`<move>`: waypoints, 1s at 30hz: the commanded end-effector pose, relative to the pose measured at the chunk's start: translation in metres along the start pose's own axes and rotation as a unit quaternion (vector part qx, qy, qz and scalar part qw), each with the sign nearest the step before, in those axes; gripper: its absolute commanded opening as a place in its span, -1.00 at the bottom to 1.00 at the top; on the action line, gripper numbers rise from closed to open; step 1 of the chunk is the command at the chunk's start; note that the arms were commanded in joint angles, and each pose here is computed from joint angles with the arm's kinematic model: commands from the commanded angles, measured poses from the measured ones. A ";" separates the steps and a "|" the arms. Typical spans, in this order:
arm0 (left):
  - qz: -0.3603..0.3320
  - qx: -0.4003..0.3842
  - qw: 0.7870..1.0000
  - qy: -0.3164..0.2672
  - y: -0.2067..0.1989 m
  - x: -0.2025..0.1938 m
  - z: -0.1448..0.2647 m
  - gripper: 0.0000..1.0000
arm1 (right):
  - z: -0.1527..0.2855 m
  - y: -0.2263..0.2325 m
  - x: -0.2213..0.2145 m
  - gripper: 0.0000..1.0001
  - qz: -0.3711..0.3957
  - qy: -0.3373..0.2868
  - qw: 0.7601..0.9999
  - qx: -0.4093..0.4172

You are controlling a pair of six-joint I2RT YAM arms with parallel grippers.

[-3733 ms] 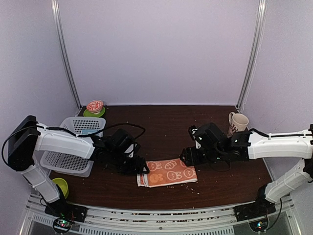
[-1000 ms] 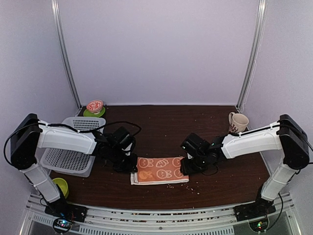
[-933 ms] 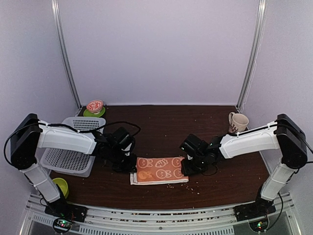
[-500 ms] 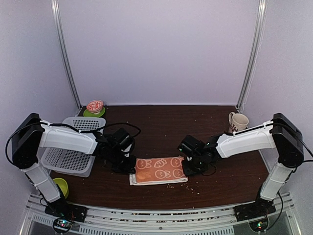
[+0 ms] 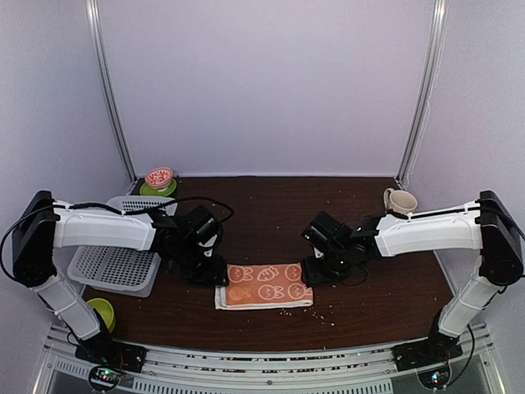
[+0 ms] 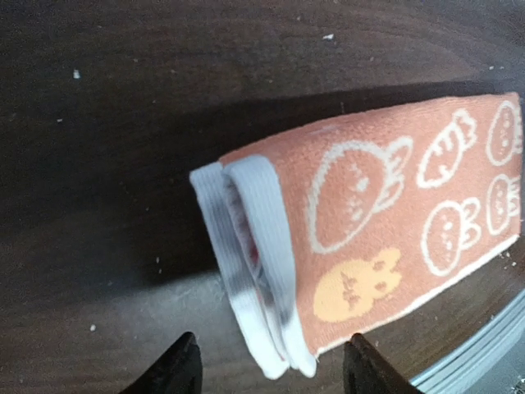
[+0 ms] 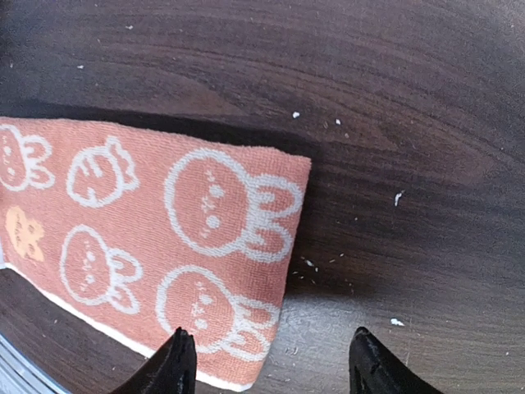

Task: Roll the towels
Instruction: Smooth out the towel at the center of the board.

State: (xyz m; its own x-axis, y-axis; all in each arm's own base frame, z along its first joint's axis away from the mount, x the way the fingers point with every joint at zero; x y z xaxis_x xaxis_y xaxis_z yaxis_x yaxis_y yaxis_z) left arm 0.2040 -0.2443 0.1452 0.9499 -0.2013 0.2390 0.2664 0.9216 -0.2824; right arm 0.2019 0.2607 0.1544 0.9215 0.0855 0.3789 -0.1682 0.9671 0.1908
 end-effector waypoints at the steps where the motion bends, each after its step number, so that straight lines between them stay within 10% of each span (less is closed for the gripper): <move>1: -0.025 -0.031 0.997 -0.065 -0.011 0.005 0.066 0.24 | 0.021 0.004 0.008 0.28 -0.011 -0.025 0.999 0.026; 12: -0.048 -0.095 0.991 -0.080 -0.046 0.054 0.006 -0.87 | 0.012 -0.007 -0.001 0.19 -0.106 -0.067 0.986 0.112; 30: 0.006 -0.020 0.999 -0.030 0.023 0.023 -0.071 -1.00 | -0.034 -0.018 -0.031 0.12 -0.153 0.019 0.983 0.097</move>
State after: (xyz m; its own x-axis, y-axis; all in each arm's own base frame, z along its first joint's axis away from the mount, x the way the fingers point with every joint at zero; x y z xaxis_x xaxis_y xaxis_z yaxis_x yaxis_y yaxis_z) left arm 0.2471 -0.2619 0.1065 0.9262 -0.1703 0.3365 0.2930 0.8866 -0.3578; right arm 0.1938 0.2498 0.1202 0.9344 -0.2363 0.2665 0.0616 0.8442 0.5325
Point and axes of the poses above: each gripper's point midway between its finger pads, its own z axis back along the fingers, its own y axis along the line the jaws close on, x = y × z, the point moved 10 cm from there along z, back along the fingers, and after that the axes turned 5 degrees about -z, right-handed, at the moved point
